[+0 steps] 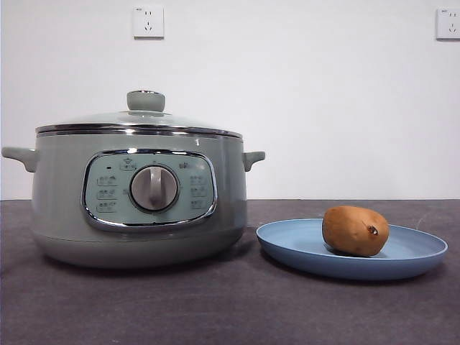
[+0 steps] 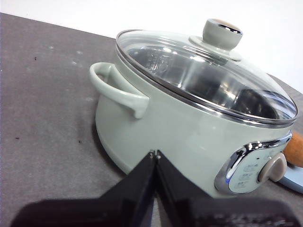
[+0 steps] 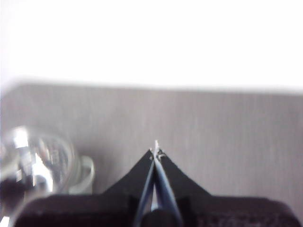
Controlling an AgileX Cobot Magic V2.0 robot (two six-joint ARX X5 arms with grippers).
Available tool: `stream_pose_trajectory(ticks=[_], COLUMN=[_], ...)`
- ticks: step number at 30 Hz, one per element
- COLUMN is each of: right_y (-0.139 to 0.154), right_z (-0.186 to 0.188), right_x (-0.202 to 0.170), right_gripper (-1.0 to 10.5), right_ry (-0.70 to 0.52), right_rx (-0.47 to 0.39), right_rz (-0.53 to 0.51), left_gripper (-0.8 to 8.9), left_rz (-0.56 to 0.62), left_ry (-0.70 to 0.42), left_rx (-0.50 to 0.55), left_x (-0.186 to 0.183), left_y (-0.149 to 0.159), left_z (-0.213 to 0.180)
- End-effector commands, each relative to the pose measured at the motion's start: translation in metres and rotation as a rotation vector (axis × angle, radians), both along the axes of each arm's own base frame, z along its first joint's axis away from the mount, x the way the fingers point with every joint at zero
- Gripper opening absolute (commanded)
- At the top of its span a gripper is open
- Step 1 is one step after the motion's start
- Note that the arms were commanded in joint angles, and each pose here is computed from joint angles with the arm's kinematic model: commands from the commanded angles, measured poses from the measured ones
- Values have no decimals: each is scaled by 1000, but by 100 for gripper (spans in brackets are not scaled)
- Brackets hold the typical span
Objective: Take the potato out from the steamer,put the potato on the plate,close the lid
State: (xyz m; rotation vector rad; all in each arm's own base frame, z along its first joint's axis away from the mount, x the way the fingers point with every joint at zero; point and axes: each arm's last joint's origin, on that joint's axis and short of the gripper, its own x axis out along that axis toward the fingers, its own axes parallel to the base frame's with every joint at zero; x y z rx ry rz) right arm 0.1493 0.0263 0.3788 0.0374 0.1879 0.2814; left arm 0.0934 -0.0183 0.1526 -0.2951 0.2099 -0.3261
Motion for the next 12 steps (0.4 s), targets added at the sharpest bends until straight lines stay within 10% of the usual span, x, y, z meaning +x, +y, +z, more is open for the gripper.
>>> stream_pose_trajectory(ticks=[1,12], right_y=[-11,-26], right_z=[-44,-181], right_x=[-11,-39], right_gripper=[2,2], right_ry=[-64,20], right_rx=[24,120], right_rz=[-46,-131], left_gripper=[-3,-3], left_rz=[1,1], left_ry=[10,10], left_rx=[0,-1], left_x=[1,1], left_y=[0,0], left_z=[-4,-4])
